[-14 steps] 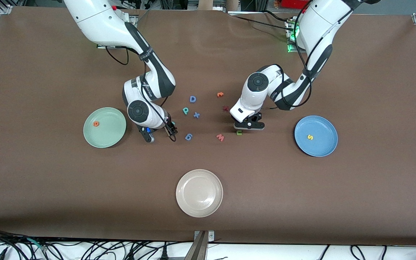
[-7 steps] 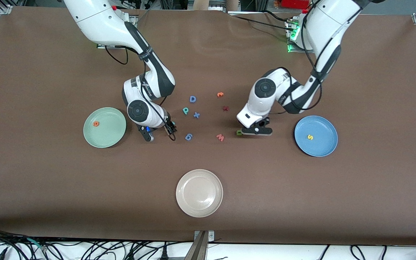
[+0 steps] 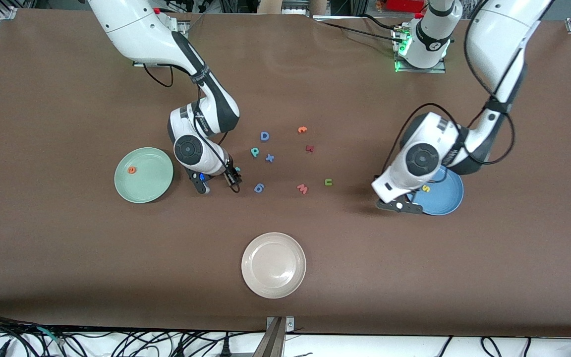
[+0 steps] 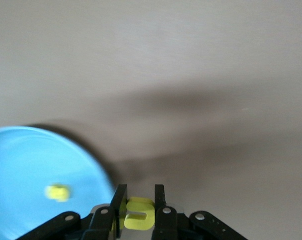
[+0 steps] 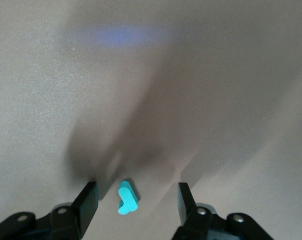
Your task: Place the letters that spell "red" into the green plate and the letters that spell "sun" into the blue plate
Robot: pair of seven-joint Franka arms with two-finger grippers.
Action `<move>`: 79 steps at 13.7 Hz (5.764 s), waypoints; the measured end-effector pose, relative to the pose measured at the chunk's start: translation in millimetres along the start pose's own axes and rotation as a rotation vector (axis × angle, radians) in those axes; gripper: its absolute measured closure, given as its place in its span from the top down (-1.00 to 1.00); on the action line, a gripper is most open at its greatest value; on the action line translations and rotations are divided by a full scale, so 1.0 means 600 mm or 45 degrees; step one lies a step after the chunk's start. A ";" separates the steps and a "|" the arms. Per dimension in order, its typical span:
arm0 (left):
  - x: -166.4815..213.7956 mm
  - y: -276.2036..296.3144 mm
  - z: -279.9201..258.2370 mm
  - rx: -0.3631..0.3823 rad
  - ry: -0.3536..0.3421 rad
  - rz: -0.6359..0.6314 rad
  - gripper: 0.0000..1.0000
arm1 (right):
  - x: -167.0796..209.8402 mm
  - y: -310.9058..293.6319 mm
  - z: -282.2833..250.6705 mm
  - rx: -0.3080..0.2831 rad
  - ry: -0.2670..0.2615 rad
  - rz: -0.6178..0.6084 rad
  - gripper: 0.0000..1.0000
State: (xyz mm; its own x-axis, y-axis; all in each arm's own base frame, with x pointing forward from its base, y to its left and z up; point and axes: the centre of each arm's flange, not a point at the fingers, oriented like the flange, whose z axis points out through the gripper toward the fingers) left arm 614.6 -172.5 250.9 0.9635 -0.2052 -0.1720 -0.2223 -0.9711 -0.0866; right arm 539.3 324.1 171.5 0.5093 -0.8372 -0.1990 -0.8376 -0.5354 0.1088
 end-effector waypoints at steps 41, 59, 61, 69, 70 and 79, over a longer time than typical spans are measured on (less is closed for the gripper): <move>-0.052 0.354 0.099 -0.181 0.309 -0.293 1.00 | 0.208 0.122 -0.252 -0.203 -0.092 -0.254 -0.65; -0.043 0.363 0.110 -0.162 0.328 -0.305 -0.18 | 0.398 0.266 -0.076 -0.246 -0.113 -0.431 -0.45; -0.042 0.362 0.108 -0.158 0.328 -0.307 -0.39 | 0.398 0.265 -0.076 -0.245 -0.113 -0.431 -0.07; -0.038 0.357 0.106 -0.121 0.304 -0.318 -0.45 | 0.337 0.232 -0.152 -0.165 -0.162 -0.428 0.49; -0.033 0.349 0.102 -0.087 0.283 -0.329 -0.45 | 0.314 0.219 -0.162 -0.152 -0.161 -0.409 0.49; 0.056 0.097 -0.005 0.000 0.017 -0.138 -0.45 | 0.051 0.081 -0.204 -0.040 -0.113 -0.182 0.96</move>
State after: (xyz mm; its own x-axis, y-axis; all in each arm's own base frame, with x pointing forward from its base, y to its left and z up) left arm 634.4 -236.1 243.0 0.9838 -0.1006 -0.1484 -0.1167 -0.9877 -0.1039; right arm 538.3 258.8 289.6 0.6021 -0.7401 -0.2995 -0.7506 -0.6526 0.1036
